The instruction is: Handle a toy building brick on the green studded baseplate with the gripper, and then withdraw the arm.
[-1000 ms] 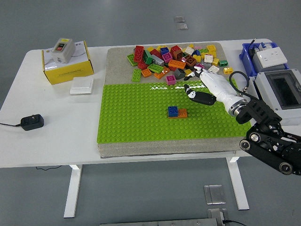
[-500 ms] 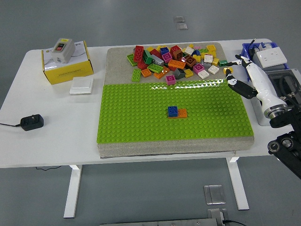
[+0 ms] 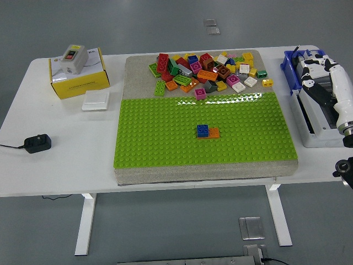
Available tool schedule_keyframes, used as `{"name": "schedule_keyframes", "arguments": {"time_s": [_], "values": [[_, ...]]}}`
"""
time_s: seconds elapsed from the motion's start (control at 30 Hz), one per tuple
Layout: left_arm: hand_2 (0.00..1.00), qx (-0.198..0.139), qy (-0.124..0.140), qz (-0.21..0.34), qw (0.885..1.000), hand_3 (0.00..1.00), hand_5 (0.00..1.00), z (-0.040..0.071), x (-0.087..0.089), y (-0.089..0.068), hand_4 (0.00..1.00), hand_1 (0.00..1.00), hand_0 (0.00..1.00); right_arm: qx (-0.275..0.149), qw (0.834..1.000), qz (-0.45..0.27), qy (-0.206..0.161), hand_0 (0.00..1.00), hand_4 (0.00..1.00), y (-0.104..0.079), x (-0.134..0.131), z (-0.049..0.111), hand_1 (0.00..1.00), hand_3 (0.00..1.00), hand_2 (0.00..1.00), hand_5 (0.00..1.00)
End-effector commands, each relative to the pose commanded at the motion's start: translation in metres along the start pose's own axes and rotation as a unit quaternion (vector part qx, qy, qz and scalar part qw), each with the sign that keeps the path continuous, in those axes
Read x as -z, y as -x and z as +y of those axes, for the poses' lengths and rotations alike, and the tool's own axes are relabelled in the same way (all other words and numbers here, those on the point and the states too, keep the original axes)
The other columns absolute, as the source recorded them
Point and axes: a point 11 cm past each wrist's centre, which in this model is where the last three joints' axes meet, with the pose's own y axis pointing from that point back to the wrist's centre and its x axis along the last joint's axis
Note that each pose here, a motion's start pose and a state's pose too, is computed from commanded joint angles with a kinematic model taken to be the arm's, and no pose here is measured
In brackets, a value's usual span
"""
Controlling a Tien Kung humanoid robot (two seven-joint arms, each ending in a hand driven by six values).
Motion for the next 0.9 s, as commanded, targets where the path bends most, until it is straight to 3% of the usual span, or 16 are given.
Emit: {"name": "schedule_keyframes", "arguments": {"time_s": [0.4,0.8,0.83,0.9], "values": [[0.546,0.011,-0.017,0.005,1.000,0.654,0.499,0.000,0.017,0.011,0.391,0.613,0.649,0.011,1.000,-0.008,-0.003,0.801,0.512,0.010,0.003,0.002,0.798,0.735,0.840,0.592],[0.546,0.014,-0.012,0.008,1.000,0.653,0.501,0.000,0.012,0.015,0.391,0.613,0.650,-0.012,0.999,-0.039,-0.008,0.794,0.516,0.001,0.004,0.001,0.777,0.737,0.816,0.595],[0.547,0.014,-0.012,0.009,1.000,0.652,0.500,0.000,0.012,0.015,0.390,0.613,0.650,-0.015,0.999,-0.047,-0.009,0.744,0.528,-0.001,0.004,0.000,0.711,0.716,0.754,0.608],[0.547,0.015,-0.011,0.010,1.000,0.652,0.500,0.000,0.012,0.016,0.390,0.613,0.650,-0.021,0.997,-0.069,-0.012,0.744,0.528,-0.004,0.003,0.000,0.711,0.716,0.754,0.608]]}}
